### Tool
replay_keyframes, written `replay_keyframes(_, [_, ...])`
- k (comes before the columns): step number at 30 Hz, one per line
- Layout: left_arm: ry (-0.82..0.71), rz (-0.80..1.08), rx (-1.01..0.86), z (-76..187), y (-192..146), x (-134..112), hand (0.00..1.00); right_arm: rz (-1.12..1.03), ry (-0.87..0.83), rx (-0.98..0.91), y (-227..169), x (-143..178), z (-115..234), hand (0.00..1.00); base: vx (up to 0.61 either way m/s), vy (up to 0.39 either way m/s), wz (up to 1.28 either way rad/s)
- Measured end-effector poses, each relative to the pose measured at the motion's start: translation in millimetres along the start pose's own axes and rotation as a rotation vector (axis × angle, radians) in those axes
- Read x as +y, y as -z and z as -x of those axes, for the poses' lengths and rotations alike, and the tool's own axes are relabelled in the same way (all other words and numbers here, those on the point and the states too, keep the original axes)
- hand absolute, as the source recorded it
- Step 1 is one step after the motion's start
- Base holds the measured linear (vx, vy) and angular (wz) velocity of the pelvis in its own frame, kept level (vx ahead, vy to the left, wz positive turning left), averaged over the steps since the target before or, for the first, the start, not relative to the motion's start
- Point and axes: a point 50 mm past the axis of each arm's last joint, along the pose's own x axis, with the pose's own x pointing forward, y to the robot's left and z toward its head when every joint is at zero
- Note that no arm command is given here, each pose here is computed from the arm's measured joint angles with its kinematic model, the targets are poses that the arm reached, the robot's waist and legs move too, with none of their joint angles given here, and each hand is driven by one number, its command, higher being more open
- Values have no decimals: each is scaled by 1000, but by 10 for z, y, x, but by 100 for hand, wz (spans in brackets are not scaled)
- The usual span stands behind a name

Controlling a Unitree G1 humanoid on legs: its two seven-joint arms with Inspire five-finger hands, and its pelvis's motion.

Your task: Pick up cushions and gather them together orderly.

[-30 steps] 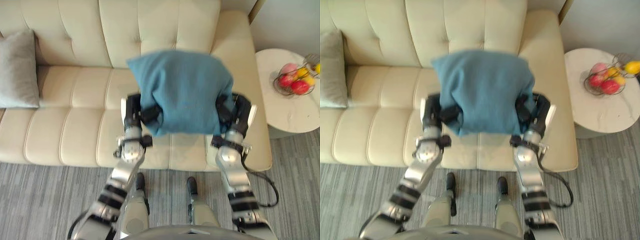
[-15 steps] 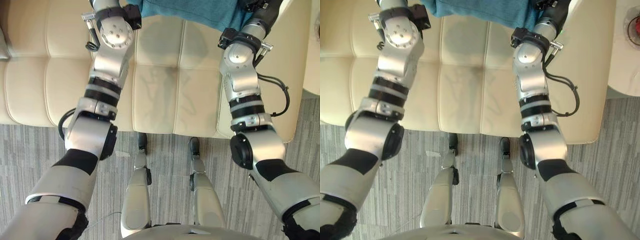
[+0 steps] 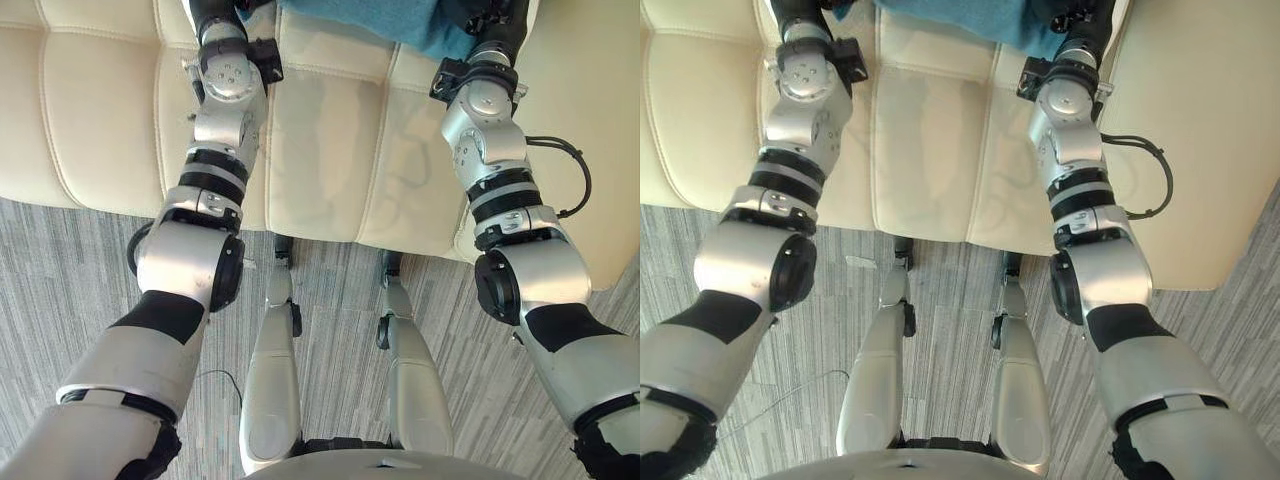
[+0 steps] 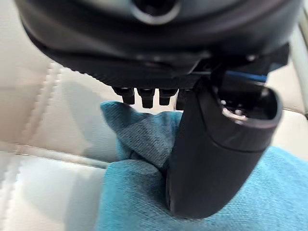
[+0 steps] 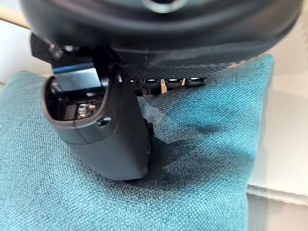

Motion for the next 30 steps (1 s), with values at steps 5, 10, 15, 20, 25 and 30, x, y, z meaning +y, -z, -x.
replay_keyframes(5, [-27, 12, 29, 168, 323, 217, 100, -25, 82, 27, 315, -397, 194, 100, 112, -17, 7])
replay_keyframes(10, [-22, -5, 31, 295, 471, 323, 100, 14, 152, -3, 433, -755, 382, 100, 79, -30, -3])
replay_keyframes(15, [-28, -7, 28, 448, 607, 436, 100, 45, 203, -82, 398, -1037, 583, 100, 59, -51, -3])
replay_keyframes(20, [-29, -32, 79, 719, 895, 566, 100, 115, 222, -83, 527, -1275, 876, 100, 8, -81, -2])
replay_keyframes(25, [2, -30, 273, 1228, 1458, 591, 100, 163, 247, 131, 1053, -1503, 1374, 100, -30, -59, 4])
replay_keyframes(30, [-10, -53, 514, 1941, 2006, 817, 100, 182, 192, 346, 1458, -1610, 1936, 100, -2, -23, 5])
